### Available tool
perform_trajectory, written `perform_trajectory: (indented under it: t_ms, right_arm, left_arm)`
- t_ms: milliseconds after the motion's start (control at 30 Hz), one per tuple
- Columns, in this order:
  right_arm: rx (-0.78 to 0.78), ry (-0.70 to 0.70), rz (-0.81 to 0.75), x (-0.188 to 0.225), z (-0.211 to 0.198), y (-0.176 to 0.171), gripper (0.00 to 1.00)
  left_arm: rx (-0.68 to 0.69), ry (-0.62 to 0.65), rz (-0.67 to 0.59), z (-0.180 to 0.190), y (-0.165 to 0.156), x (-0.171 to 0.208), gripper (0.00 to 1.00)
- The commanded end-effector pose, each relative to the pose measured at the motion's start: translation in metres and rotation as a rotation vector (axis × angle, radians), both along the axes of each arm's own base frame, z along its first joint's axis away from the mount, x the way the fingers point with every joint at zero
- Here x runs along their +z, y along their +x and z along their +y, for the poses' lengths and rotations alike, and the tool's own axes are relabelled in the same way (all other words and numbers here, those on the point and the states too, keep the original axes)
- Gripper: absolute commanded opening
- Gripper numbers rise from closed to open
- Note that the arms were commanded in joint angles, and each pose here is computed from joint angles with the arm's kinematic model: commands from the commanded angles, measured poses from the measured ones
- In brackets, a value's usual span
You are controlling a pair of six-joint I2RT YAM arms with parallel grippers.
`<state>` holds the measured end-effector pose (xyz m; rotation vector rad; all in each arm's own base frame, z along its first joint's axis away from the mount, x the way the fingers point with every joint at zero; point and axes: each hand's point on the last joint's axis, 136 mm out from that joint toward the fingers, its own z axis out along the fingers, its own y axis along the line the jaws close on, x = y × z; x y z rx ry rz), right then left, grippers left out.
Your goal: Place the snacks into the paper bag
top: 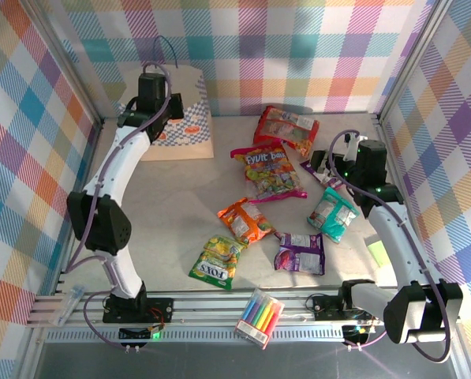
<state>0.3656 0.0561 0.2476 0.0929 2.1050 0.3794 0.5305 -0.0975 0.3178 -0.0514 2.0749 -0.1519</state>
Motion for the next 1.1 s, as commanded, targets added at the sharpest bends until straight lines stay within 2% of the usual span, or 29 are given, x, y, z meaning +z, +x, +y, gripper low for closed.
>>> perform_trajectory:
  t_ms: [0, 567, 767, 1067]
  right_arm:
    - [0.027, 0.03, -0.008, 0.014, 0.008, -0.004, 0.99]
    - [0.018, 0.073, 0.035, 0.015, 0.009, -0.036, 0.99]
    - [0.014, 0.093, 0.039, 0.014, 0.011, -0.043, 0.99]
    - [0.025, 0.118, 0.006, 0.02, 0.014, -0.052, 0.99]
  left_arm:
    - [-0.089, -0.02, -0.07, -0.011, -0.023, 0.032, 0.0]
    - [-0.159, -0.024, -0.04, 0.0, -0.127, 0.024, 0.01]
    - [-0.119, 0.017, 0.002, 0.016, -0.156, 0.015, 0.03]
    - [-0.019, 0.091, 0.092, 0.042, -0.183, -0.008, 0.14]
